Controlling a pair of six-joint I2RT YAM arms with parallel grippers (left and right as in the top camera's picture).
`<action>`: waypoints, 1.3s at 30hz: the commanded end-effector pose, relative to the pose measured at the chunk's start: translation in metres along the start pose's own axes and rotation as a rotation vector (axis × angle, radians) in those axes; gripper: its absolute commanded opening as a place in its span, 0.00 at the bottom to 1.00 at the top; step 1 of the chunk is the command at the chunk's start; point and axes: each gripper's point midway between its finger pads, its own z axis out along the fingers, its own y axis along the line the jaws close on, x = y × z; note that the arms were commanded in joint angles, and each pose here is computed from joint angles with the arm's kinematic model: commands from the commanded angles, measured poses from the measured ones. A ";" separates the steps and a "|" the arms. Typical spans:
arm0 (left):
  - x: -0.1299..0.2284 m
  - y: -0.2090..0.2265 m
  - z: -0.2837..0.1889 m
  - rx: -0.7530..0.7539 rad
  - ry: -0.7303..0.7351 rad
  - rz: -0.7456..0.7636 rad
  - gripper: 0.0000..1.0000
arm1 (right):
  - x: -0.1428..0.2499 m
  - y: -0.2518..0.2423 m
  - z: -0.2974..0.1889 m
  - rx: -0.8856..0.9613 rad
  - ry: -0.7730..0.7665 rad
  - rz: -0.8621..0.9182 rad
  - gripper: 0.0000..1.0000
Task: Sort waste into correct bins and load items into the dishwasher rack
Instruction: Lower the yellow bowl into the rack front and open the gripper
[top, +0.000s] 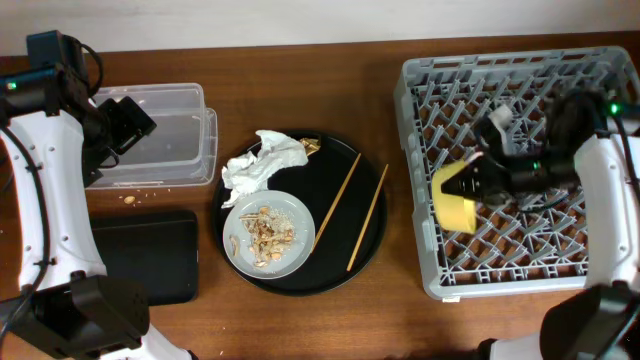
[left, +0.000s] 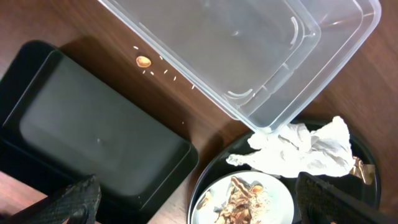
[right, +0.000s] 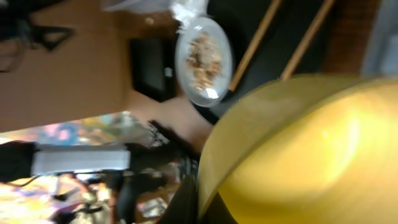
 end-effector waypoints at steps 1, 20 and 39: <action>-0.004 0.002 -0.015 0.015 -0.043 -0.015 0.99 | -0.007 -0.009 -0.003 -0.167 -0.117 -0.067 0.04; -0.004 0.002 -0.015 0.015 -0.043 -0.015 0.99 | -0.005 -0.105 -0.010 -0.171 -0.085 0.271 0.04; -0.004 0.002 -0.015 0.015 -0.043 -0.015 0.99 | 0.009 -0.143 -0.056 -0.013 -0.140 0.496 0.52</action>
